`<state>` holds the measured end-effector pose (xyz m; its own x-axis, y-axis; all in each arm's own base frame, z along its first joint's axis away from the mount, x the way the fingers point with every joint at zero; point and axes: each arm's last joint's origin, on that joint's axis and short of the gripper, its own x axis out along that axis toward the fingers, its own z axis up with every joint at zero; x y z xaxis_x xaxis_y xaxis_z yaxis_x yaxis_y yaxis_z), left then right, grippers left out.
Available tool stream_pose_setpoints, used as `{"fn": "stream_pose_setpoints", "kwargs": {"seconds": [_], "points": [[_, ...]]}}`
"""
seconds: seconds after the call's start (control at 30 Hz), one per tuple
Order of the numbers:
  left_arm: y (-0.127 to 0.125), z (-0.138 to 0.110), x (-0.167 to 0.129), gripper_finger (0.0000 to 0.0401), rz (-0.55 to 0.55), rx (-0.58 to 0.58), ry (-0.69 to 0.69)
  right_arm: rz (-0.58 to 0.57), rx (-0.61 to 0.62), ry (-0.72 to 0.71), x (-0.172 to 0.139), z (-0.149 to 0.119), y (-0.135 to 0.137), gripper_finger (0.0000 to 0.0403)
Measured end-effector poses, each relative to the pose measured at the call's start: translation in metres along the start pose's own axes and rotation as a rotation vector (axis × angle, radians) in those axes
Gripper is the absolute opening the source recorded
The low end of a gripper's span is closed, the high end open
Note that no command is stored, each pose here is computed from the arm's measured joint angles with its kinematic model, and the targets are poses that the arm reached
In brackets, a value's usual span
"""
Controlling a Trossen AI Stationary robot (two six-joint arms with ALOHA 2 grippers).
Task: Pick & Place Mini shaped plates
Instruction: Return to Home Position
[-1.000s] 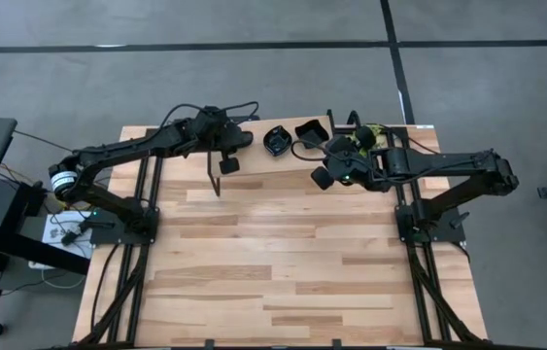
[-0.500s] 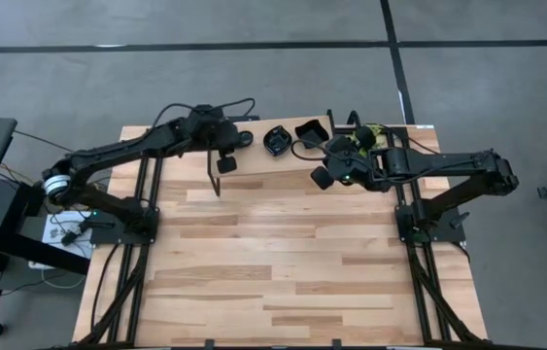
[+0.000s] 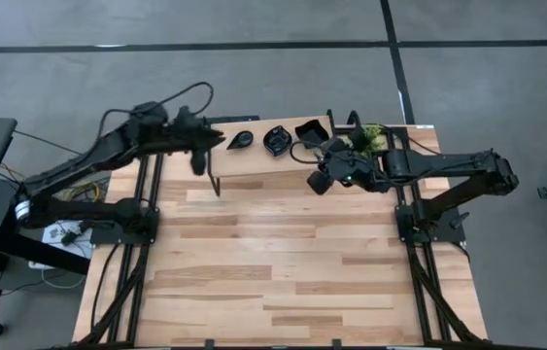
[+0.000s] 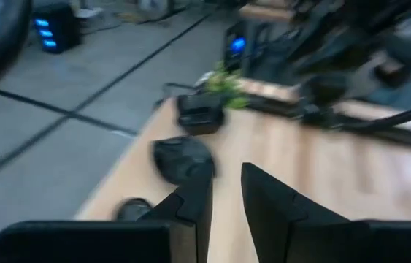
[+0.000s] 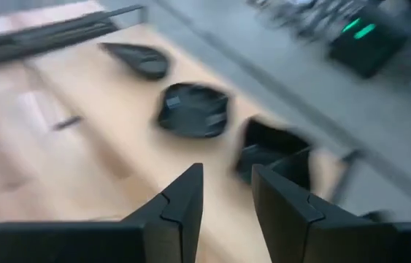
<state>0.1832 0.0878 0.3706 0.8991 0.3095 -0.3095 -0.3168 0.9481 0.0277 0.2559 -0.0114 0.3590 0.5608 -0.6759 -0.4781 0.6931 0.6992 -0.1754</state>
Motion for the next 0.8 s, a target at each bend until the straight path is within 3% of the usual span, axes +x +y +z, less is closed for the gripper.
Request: {"fn": "stream_pose_setpoints", "kwargs": {"seconds": [0.07, 0.23, 0.4, 0.5, 0.63, 0.8], "points": [[-0.004, -0.006, -0.014, 0.0076, -0.048, -0.054, -0.027, 0.104, 0.026, 0.04, -0.001, -0.002, 0.004, 0.0113], [-0.013, -0.035, -0.048, 0.0076, -0.112, -0.147, -0.079, 0.334, -0.059, 0.076, -0.002, 0.0, 0.01, 0.0113], [-0.022, -0.072, -0.076, 0.0076, -0.153, -0.223, -0.183, 0.429, -0.042, 0.05, -0.009, 0.006, -0.001, 0.0113], [-0.026, -0.094, -0.086, 0.0076, -0.179, -0.261, -0.248, 0.481, -0.039, -0.058, -0.021, 0.004, -0.006, 0.0113], [-0.028, -0.125, -0.092, 0.0076, -0.171, -0.321, -0.301, 0.566, 0.005, -0.18, -0.035, -0.023, -0.022, 0.0113], [-0.03, -0.149, -0.095, 0.0076, -0.189, -0.32, -0.352, 0.712, 0.058, -0.359, -0.038, -0.086, -0.036, 0.0113]]}}
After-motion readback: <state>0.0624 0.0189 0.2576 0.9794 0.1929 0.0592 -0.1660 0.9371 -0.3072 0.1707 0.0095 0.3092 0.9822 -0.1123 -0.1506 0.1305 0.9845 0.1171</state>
